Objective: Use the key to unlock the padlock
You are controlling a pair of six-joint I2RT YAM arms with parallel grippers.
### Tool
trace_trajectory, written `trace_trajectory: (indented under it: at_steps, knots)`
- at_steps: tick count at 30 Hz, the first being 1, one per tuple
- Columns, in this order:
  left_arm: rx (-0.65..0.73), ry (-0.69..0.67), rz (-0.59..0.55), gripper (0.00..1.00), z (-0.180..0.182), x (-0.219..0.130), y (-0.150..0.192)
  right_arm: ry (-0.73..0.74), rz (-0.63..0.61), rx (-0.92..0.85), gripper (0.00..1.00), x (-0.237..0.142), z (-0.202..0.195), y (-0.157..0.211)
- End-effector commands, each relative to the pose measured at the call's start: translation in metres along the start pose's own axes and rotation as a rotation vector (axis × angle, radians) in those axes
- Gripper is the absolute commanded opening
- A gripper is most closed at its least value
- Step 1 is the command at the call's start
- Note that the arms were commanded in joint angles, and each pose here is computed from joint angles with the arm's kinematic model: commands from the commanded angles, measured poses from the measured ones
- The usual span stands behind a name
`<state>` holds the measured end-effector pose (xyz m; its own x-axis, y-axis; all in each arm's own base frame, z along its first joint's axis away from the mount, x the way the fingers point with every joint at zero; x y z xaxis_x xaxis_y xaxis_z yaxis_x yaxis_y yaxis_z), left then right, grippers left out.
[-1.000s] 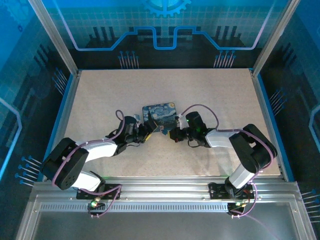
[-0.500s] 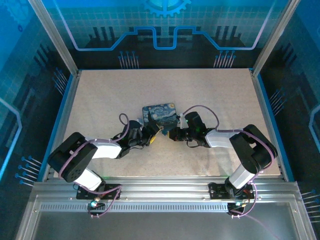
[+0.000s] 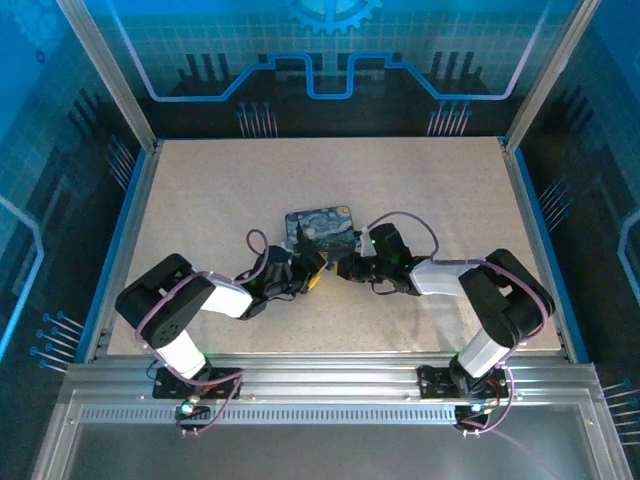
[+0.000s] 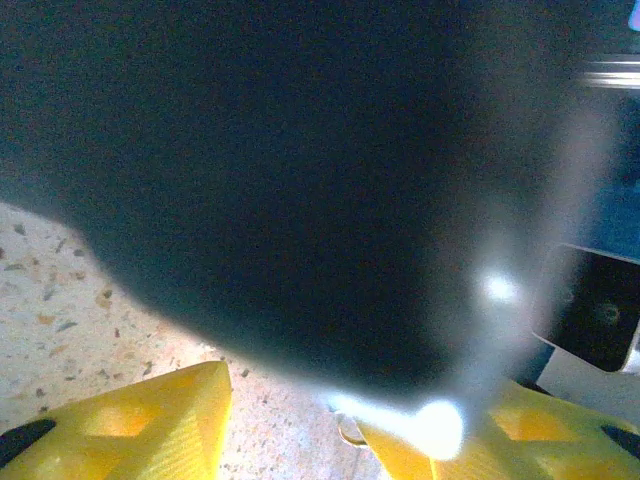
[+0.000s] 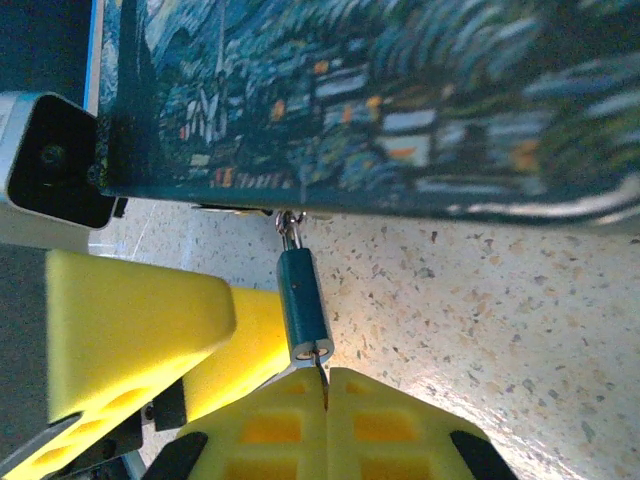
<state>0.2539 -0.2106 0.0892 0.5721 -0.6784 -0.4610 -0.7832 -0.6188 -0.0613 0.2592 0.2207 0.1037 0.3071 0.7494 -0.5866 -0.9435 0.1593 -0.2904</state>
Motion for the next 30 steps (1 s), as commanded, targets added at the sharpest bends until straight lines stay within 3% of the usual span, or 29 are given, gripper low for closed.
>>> trace_trajectory:
  at_steps: [1, 18, 30]
  knots:
    - [-0.005, 0.037, -0.026, 0.54, -0.006, 0.005, 0.0, -0.038, 0.01, 0.027, 0.0, 0.005, 0.009, 0.0]
    - [-0.043, 0.121, -0.085, 0.43, -0.004, 0.018, 0.002, -0.044, -0.007, 0.108, 0.0, 0.012, 0.008, 0.002]
    - [-0.059, 0.125, -0.081, 0.19, 0.0, 0.026, 0.005, -0.032, -0.02, 0.115, 0.0, 0.012, 0.006, 0.001]
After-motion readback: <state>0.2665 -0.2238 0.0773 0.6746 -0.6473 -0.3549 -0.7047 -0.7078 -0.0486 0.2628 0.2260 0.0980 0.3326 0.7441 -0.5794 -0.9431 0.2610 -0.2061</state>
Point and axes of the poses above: each hand's point on the last joint's axis, 136 mm out from that joint toward the fingers, its own x axis out along the fingers, its own z axis along the line the jaws close on, y = z × x, the point moved 8 cm from there along -x, back along the fingers, and after that the axes turned 4 degrees about x, right-handed, at the moved point
